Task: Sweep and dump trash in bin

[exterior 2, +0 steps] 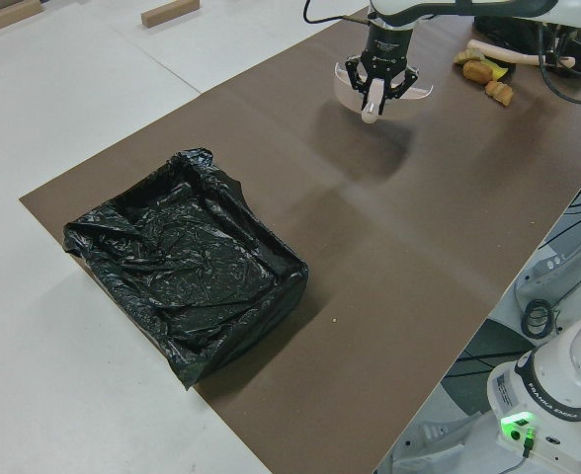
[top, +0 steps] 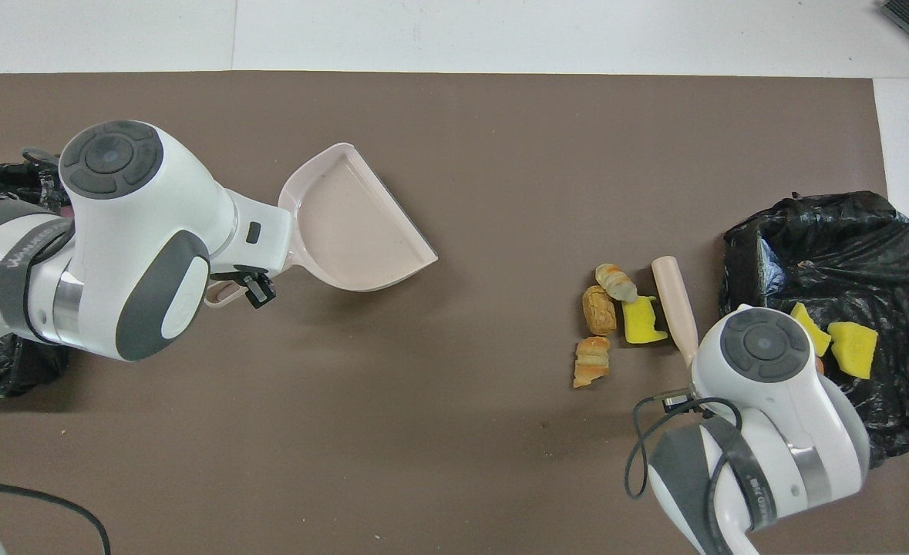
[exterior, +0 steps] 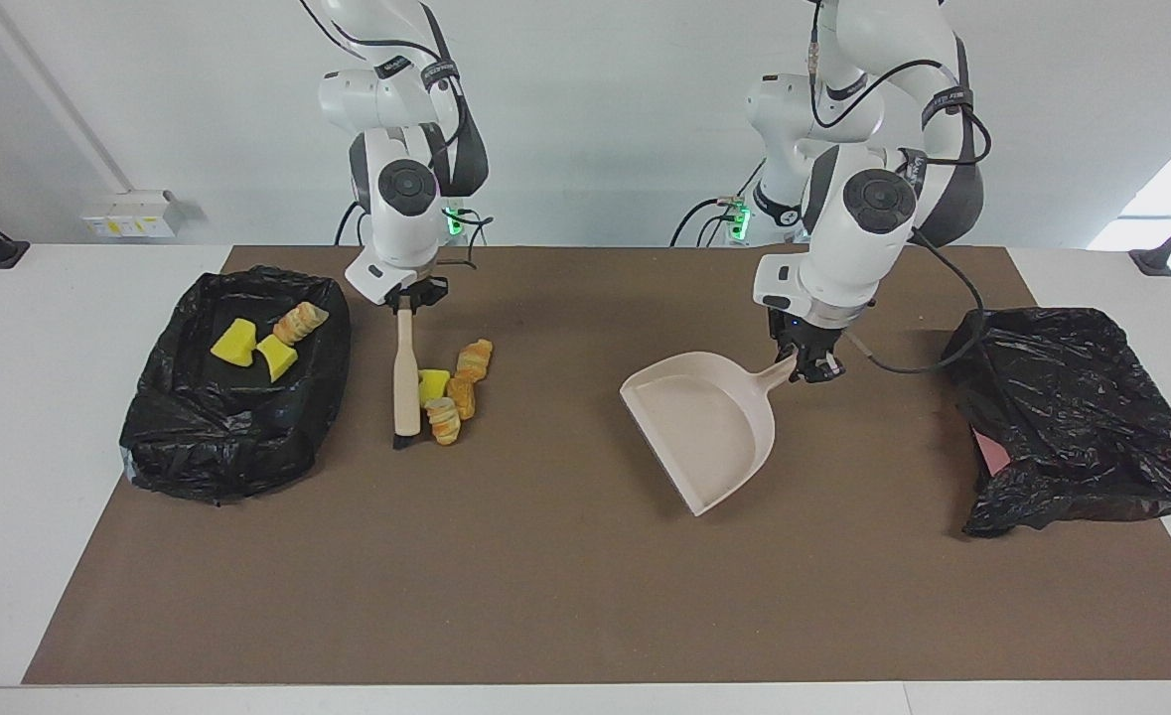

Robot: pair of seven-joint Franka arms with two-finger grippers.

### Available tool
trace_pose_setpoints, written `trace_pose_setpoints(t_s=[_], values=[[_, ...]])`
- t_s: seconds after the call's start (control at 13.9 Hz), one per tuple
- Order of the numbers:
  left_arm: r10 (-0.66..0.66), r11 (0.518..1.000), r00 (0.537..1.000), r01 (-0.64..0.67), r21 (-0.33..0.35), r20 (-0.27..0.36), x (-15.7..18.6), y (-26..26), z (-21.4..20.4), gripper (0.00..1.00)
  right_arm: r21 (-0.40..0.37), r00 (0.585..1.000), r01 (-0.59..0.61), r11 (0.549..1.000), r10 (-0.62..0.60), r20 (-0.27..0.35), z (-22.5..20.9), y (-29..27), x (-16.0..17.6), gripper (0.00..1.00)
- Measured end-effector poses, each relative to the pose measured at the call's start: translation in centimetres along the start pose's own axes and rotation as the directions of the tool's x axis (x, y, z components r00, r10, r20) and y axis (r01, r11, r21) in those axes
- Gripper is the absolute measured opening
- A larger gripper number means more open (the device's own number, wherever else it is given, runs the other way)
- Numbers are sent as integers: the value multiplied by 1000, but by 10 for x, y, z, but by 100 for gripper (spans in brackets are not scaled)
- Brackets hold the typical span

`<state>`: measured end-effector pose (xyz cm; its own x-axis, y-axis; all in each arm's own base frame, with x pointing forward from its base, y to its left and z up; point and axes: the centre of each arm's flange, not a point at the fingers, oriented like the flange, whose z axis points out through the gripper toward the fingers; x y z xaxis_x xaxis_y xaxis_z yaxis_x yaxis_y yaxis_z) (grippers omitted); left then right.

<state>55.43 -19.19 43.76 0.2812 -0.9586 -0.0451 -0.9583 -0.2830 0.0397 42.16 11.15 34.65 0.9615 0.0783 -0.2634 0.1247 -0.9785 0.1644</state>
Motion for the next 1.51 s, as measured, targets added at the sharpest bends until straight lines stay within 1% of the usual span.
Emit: trace_pose_setpoints(t_s=[0.14,0.29,0.43,0.58,0.79,0.87,1.01,1.23,1.37,1.51], values=[[145,989,989,-145,28,-15,3,9,7,31,61,1000,-5,998,5,2,-1,-15,0,28],[221,975,975,-221,18,-6,10,24,18,31,100,1000,-7,995,7,7,-4,-31,-1,28],[289,957,957,-289,25,24,26,46,29,31,151,1000,-11,989,9,15,-7,-45,-3,28],[274,960,960,-277,37,62,49,73,38,31,186,1000,-9,983,4,23,-8,-58,-6,28],[257,965,963,-260,41,78,71,103,54,31,209,1000,0,978,-3,16,-4,-83,-6,28],[261,963,962,-265,38,81,73,108,58,31,224,1000,9,974,-14,21,-1,-95,-4,28],[269,961,959,-273,34,84,78,115,62,31,283,999,20,959,-31,36,-1,-121,4,28],[258,964,962,-262,37,84,83,122,64,31,380,998,19,925,-42,53,-15,-155,9,28],[253,966,964,-257,39,83,84,123,63,31,417,997,23,908,-48,52,-26,-168,10,28],[252,966,964,-256,40,82,84,123,64,31,431,997,19,902,-50,60,-41,-171,11,28]])
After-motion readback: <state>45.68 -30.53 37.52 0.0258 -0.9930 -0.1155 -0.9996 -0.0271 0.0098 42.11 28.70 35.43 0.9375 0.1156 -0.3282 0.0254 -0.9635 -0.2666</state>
